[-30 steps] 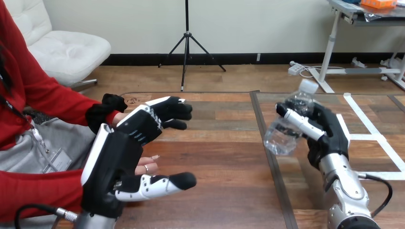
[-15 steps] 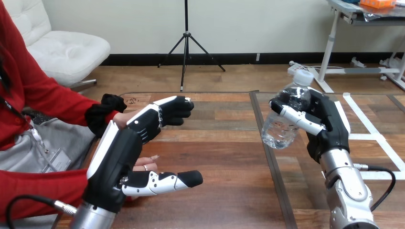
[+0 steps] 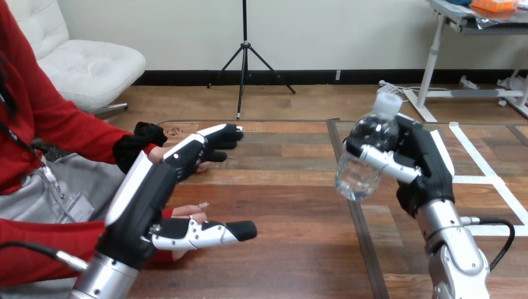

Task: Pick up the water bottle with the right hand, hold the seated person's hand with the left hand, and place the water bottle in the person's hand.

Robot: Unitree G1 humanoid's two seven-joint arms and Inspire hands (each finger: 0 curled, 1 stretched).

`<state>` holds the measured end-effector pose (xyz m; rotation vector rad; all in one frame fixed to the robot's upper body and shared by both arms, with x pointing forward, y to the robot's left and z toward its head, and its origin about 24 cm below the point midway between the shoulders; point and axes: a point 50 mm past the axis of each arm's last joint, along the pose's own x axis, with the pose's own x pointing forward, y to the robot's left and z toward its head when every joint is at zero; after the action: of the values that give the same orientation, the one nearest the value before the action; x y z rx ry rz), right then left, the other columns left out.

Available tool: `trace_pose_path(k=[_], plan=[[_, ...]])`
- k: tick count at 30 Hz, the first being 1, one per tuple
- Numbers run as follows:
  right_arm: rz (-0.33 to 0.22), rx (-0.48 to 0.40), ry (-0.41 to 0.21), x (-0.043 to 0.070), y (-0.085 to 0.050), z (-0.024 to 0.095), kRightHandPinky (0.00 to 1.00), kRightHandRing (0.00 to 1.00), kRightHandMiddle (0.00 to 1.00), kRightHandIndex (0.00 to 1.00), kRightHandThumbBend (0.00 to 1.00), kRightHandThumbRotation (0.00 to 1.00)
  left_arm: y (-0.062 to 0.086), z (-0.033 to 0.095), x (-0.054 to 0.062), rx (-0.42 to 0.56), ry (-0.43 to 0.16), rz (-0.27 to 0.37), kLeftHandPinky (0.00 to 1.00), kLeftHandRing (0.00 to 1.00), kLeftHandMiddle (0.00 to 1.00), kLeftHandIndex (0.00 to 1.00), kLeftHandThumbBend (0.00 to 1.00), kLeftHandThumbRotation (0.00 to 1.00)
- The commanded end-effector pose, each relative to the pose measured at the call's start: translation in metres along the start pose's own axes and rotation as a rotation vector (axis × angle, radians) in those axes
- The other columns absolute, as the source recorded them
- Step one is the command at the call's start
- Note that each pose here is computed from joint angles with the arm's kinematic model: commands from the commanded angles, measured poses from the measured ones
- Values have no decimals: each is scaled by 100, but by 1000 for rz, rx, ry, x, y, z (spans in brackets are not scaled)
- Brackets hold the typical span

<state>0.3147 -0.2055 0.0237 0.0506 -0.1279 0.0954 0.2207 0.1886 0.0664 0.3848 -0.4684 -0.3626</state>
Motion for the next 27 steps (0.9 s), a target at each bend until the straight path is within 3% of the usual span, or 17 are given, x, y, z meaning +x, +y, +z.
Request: trace_pose_path(k=[1, 27], plan=[[25, -32, -141, 9, 5, 25, 42, 45, 47, 45, 79, 0, 18, 17, 20, 95, -86, -10, 78, 84, 85, 84, 100, 39], [59, -3, -147, -13, 11, 19, 44, 45, 48, 46, 82, 0, 61, 18, 16, 410, 54, -182, 77, 86, 88, 88, 100, 32]])
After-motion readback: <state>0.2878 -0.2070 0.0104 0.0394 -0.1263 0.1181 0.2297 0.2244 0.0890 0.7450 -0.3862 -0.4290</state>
